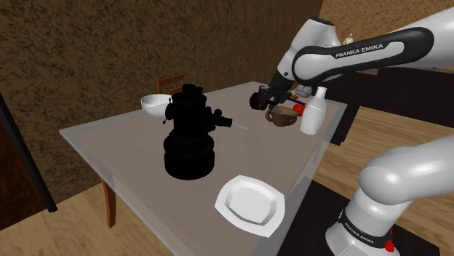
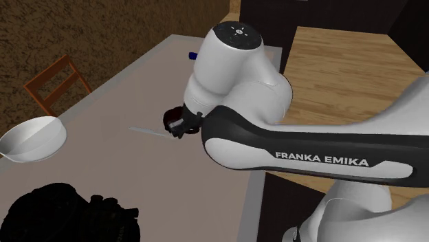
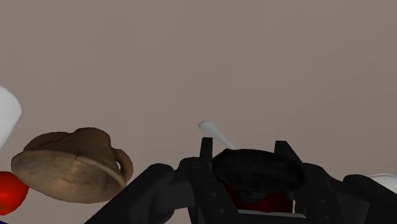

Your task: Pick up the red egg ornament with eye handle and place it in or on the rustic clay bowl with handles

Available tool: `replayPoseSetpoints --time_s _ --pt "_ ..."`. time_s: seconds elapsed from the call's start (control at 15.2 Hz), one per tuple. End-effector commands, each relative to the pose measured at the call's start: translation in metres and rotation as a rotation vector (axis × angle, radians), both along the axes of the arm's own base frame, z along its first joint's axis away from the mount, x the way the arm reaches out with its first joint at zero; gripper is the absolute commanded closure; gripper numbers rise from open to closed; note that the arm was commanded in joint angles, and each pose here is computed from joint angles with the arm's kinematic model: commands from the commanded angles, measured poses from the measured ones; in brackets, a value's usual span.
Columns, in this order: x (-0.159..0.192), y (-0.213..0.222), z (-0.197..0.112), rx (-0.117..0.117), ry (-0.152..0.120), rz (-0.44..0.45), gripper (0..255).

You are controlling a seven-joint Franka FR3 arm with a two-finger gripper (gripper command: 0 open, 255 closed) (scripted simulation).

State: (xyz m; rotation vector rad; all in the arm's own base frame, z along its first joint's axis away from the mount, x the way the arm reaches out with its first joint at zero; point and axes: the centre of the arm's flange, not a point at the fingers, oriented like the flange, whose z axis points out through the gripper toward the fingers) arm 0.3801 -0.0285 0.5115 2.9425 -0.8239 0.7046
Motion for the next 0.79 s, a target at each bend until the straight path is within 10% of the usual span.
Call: replayPoseSetpoints --time_s 0.0,0.73 --pt "0.002 -0.025 0.001 -0.001 -0.001 0.001 255" --pt "0.026 -0.169 -0.001 -0.001 -0.001 0.001 255"
